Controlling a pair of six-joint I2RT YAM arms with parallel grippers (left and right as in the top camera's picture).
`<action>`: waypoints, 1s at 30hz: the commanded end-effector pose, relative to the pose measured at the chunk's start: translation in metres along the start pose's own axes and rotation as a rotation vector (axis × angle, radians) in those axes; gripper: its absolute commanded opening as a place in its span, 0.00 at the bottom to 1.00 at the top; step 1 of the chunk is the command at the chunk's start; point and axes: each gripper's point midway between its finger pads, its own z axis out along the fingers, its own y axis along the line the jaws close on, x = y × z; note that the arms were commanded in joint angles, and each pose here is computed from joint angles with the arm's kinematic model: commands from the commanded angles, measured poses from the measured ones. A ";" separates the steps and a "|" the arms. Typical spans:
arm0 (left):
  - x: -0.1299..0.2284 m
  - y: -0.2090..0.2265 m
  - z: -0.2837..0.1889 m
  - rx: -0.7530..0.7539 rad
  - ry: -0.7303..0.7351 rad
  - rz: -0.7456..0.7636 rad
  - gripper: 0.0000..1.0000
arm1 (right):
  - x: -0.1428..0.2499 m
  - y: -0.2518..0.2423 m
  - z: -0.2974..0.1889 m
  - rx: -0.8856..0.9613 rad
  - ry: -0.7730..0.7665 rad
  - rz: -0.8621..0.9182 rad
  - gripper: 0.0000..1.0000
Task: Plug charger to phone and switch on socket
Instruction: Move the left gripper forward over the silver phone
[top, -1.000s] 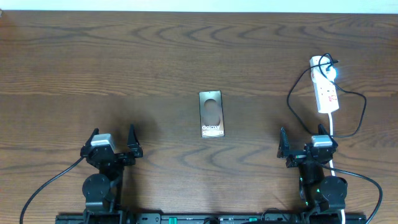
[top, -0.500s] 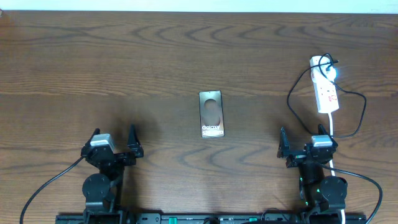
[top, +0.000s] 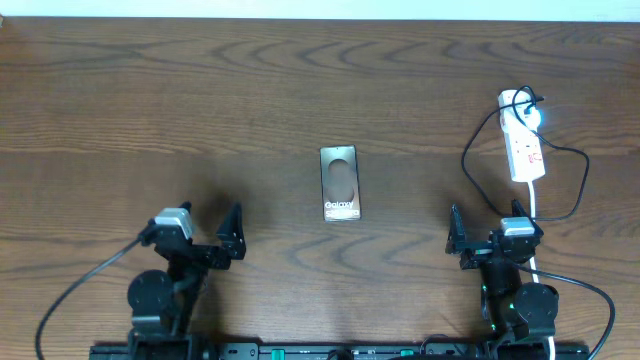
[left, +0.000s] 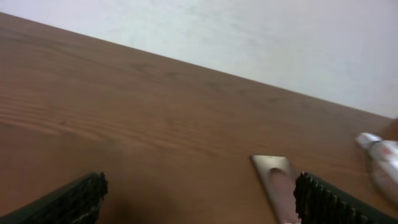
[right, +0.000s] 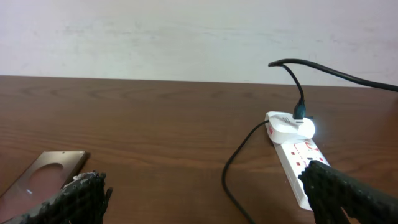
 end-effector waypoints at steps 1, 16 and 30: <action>-0.033 -0.026 -0.002 0.084 0.003 -0.030 0.98 | 0.001 -0.002 0.000 0.009 0.004 -0.011 0.99; -0.041 -0.087 0.063 0.048 0.440 0.013 0.98 | 0.001 -0.002 0.000 0.009 0.004 -0.011 0.99; 0.020 -0.107 0.107 -0.123 0.582 0.249 0.98 | 0.001 -0.002 0.000 0.009 0.004 -0.011 0.99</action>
